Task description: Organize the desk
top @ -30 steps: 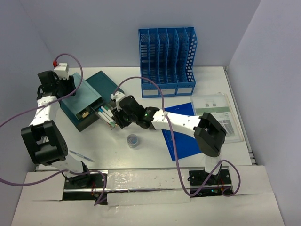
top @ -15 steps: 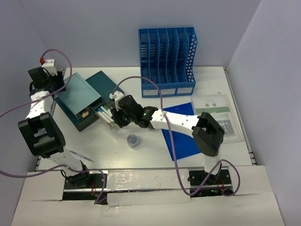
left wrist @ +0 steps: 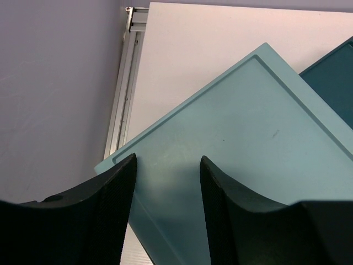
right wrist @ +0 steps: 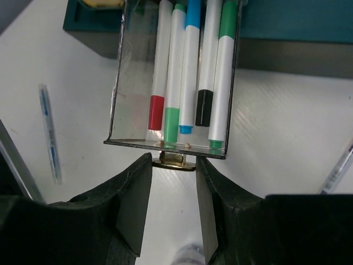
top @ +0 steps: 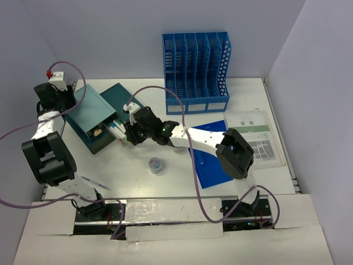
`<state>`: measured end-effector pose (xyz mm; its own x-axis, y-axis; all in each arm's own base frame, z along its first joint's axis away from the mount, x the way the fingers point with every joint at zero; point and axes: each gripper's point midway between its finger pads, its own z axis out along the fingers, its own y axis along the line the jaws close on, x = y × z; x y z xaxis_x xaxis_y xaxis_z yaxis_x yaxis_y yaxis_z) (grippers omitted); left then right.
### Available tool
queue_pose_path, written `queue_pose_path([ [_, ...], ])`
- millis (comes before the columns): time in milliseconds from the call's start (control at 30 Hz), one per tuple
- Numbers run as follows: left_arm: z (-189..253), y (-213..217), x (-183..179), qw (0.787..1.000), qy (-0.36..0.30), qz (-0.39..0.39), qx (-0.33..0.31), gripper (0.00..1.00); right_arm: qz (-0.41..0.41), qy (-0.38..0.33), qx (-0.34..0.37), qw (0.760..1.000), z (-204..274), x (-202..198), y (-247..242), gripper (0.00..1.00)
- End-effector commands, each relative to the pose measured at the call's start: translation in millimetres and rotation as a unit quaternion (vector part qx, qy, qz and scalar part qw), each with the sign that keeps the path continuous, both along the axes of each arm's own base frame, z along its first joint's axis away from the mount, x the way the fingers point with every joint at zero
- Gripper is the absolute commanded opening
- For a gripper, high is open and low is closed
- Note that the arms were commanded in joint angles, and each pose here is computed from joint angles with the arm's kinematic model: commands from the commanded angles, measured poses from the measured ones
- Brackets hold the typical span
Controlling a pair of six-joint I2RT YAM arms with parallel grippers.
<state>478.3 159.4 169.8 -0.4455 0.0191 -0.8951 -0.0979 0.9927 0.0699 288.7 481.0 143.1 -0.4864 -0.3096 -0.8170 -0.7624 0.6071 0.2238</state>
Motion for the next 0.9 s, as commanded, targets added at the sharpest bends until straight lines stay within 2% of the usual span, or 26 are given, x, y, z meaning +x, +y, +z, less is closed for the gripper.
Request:
queue_pose_path([
  [0, -50.6, -17.3, -30.0, 0.996, 0.076, -0.02, -0.036, 0.56, -0.009, -0.024, 0.054, 0.998, 26.8, 32.6, 22.3, 0.43],
  [267, -41.7, -35.2, -36.9, 0.995, 0.063, -0.053, -0.05, 0.56, -0.009, -0.025, 0.086, 0.996, 36.5, 42.2, 43.0, 0.43],
  [500, -43.2, -38.5, -40.7, 0.995, 0.065, -0.059, -0.051, 0.56, -0.013, -0.018, 0.099, 0.995, 25.0, 61.5, 68.7, 0.44],
  [633, -43.6, -42.1, -42.1, 0.994, 0.064, -0.065, -0.054, 0.56, -0.031, -0.023, 0.151, 0.988, 38.4, 77.2, 81.2, 0.44],
  [867, -42.3, -43.5, -43.4, 0.994, 0.062, -0.068, -0.055, 0.56, -0.051, -0.03, 0.2, 0.978, 49.8, 93.1, 96.2, 0.45],
])
